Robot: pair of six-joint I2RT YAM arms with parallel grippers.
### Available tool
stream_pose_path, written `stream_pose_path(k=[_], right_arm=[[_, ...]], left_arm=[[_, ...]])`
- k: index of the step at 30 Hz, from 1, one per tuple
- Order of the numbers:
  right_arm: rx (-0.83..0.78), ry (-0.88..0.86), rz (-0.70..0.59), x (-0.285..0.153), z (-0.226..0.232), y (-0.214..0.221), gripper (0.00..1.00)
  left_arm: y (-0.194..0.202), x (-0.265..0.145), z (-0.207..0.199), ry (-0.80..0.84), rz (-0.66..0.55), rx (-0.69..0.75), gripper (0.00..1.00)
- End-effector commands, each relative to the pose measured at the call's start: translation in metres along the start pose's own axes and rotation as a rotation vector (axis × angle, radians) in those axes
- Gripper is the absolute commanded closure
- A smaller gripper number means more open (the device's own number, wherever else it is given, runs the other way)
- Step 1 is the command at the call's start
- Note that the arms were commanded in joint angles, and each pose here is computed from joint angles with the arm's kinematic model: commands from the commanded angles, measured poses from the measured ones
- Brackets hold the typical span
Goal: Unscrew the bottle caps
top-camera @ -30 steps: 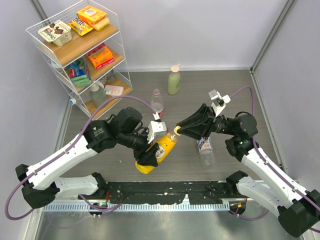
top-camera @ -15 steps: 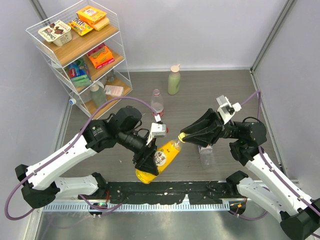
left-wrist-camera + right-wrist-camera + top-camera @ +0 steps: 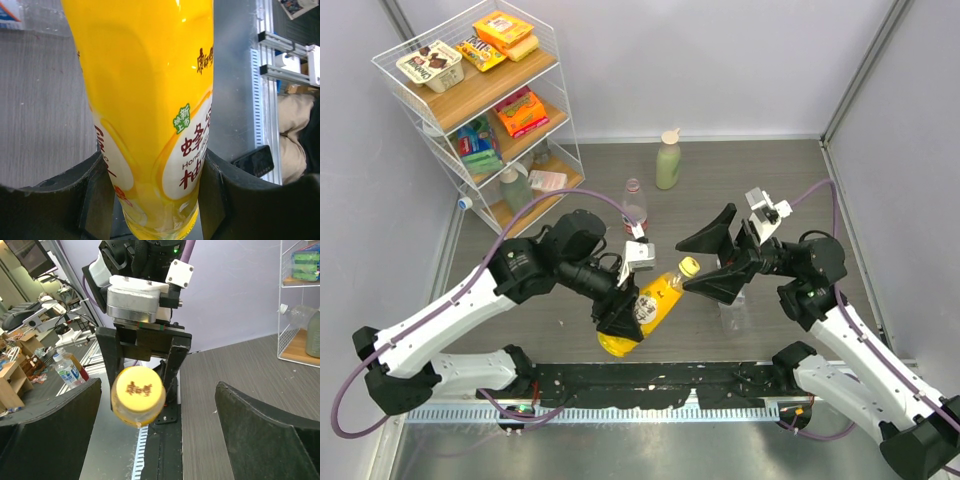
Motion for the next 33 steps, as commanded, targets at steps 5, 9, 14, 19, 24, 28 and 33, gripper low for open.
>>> stream_pose_path(k=[5, 9, 14, 19, 24, 28, 33], right_arm=[[-0.109, 0.053, -0.069, 0.0, 0.008, -0.027, 0.0], [-0.104, 0.161, -0.021, 0.0, -0.001, -0.031, 0.0], [-0.041, 0.365, 0.024, 0.0, -0.028, -0.026, 0.0], [0.078, 0.543, 0.077, 0.003, -0.057, -0.014, 0.0], [0.181, 0.617, 0.149, 0.009, -0.079, 0.0, 0.0], [0.246, 0.667, 0.17, 0.011, -0.094, 0.013, 0.01], [0.336, 0.648, 0.188, 0.017, -0.101, 0.028, 0.11]], left_arm=[[0.0, -0.001, 0.026, -0.232, -0.047, 0.032, 1.0], [0.004, -0.002, 0.041, -0.355, -0.078, 0.04, 1.0], [0.003, -0.006, 0.063, -0.545, -0.12, 0.039, 1.0], [0.002, -0.018, 0.085, -0.794, -0.163, 0.034, 1.0], [0.005, -0.023, 0.1, -0.933, -0.163, 0.051, 1.0], [0.006, -0.023, 0.113, -1.028, -0.135, 0.042, 1.0], [0.008, -0.017, 0.121, -1.055, -0.1, 0.029, 1.0]])
Point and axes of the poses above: each gripper's point midway between its finger pads, its own x axis out along the fingers, its own z axis along the line the jaws close on, y = z × x, the point moved 8 cm from there along -x, back along the fingers, and after that the axes turned 14 degrees about -x, right-handed, at the moved point
